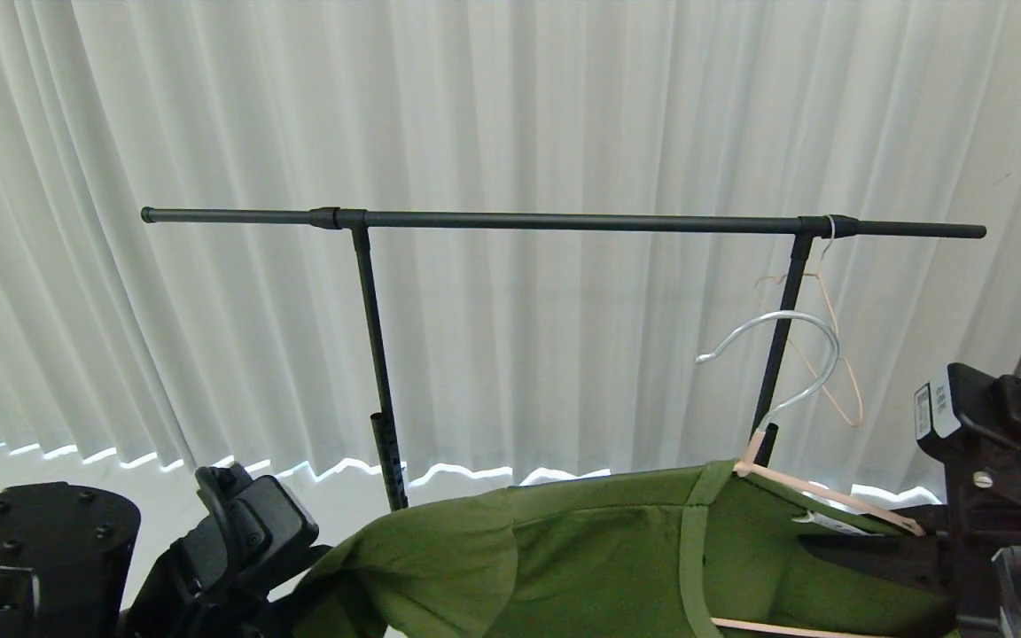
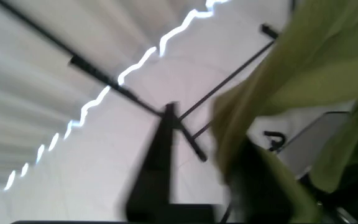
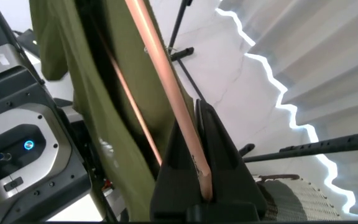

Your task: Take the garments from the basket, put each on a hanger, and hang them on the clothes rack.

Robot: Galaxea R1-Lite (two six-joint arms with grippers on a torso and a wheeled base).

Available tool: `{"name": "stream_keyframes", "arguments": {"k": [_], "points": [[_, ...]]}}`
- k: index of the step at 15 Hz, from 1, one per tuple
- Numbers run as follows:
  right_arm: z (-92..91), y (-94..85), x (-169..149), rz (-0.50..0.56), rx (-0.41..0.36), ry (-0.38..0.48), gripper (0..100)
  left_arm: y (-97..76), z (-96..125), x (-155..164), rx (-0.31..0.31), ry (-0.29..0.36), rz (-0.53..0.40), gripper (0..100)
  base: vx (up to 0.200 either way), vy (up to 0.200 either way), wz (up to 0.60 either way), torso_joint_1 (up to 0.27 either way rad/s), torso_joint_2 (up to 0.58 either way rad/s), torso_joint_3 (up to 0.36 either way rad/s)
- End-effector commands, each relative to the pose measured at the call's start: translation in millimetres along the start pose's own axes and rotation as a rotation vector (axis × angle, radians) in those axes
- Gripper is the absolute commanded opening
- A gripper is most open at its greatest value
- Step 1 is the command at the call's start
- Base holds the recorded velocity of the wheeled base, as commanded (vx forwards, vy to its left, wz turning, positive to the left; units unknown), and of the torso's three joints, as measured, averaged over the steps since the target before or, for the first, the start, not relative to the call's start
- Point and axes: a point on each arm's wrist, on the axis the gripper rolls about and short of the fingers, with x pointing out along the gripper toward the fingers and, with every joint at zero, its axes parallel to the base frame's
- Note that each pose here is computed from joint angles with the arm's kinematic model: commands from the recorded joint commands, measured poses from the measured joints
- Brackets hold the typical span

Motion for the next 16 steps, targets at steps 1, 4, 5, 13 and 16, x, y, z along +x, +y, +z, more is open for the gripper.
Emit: {"name": "stream_keyframes", "arguments": {"k": [1, 4, 5, 13, 16], "points": [[-2.3, -2.6, 0.1, -0.014, 0.012, 0.008, 0, 8.6, -11.5, -3.0, -0.041, 0.047, 0.091, 0, 0.0, 0.0, 0.0, 0.0, 0.0, 0.0], [-3.5, -5.9, -0.3, -0.031, 0.024, 0.012, 0, 14.8, -21.7, -5.9, -0.075, 0.087, 0.159, 0, 0.0, 0.0, 0.0, 0.0, 0.0, 0.0], [-3.5, -5.9, -0.3, -0.031, 0.024, 0.012, 0, 14.8, -21.7, -5.9, -0.073, 0.087, 0.157, 0, 0.0, 0.0, 0.0, 0.0, 0.0, 0.0], [-4.3, -6.3, 0.4, -0.035, 0.121, 0.02, 0, 11.5, -15.2, -14.8, -0.061, 0.014, 0.142, 100, 0.0, 0.0, 0.0, 0.0, 0.0, 0.0], [-10.3, -14.8, -3.4, -0.17, 0.204, 0.095, 0, 12.7, -11.3, -21.5, -0.069, -0.047, 0.16, 100, 0.0, 0.0, 0.0, 0.0, 0.0, 0.0]]}}
